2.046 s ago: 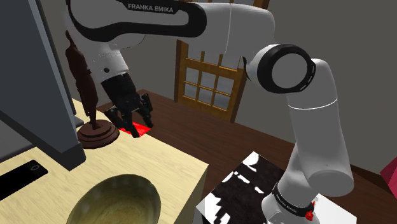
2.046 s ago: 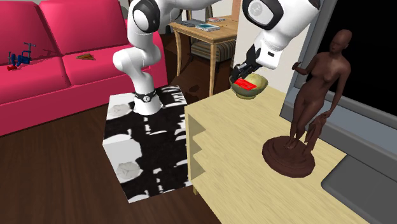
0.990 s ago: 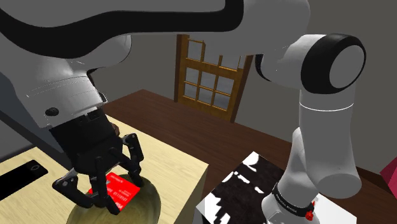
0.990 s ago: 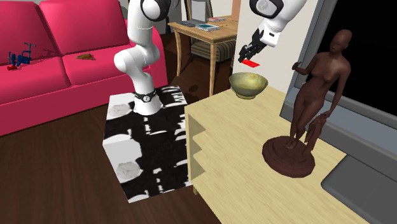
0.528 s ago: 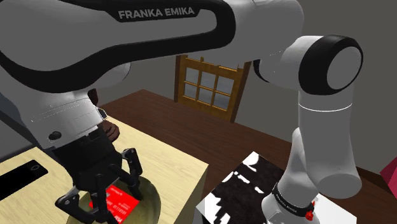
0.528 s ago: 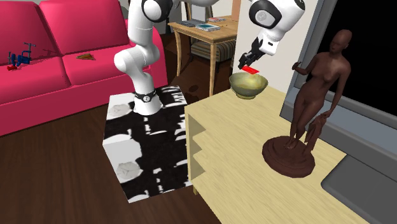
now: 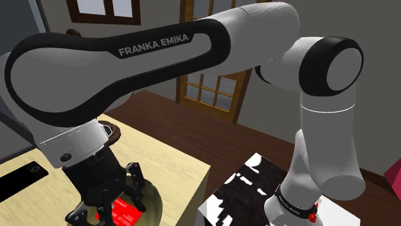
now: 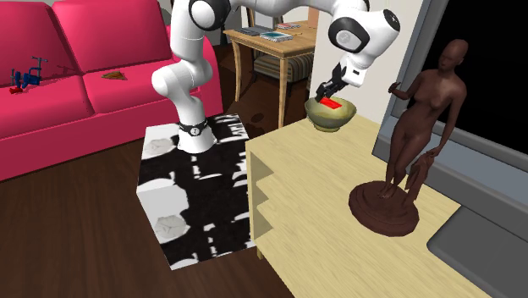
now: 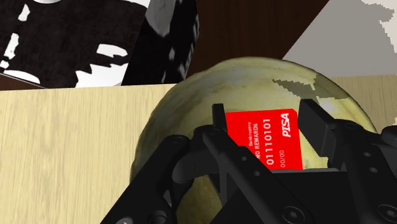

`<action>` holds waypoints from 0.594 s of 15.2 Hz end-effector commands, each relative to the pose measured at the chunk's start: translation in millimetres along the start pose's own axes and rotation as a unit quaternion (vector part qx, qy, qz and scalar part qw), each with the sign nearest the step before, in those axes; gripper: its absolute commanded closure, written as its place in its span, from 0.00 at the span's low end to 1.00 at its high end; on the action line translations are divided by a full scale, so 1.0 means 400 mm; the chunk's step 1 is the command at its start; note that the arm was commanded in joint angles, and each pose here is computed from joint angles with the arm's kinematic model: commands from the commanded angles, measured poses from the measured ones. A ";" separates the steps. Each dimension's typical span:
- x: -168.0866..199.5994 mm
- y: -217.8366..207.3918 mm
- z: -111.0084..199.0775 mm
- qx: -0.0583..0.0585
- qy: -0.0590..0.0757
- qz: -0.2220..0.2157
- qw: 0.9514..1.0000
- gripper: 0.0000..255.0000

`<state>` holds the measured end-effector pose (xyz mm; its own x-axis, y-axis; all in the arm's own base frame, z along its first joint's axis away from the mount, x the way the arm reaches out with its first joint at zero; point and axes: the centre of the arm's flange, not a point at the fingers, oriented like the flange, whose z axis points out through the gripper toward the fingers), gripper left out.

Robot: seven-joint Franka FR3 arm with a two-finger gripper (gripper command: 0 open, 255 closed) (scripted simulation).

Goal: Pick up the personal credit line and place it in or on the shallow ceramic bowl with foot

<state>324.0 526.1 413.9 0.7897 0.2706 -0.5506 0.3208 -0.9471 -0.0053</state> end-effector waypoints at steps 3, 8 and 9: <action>0.003 -0.001 0.007 0.000 0.000 0.000 1.000 1.00; 0.003 -0.001 0.007 0.000 0.000 0.000 1.000 0.00; 0.003 -0.001 0.007 0.000 0.000 0.000 1.000 0.00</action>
<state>323.5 526.3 410.9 0.7898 0.2708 -0.5503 0.3208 -0.9471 -0.0056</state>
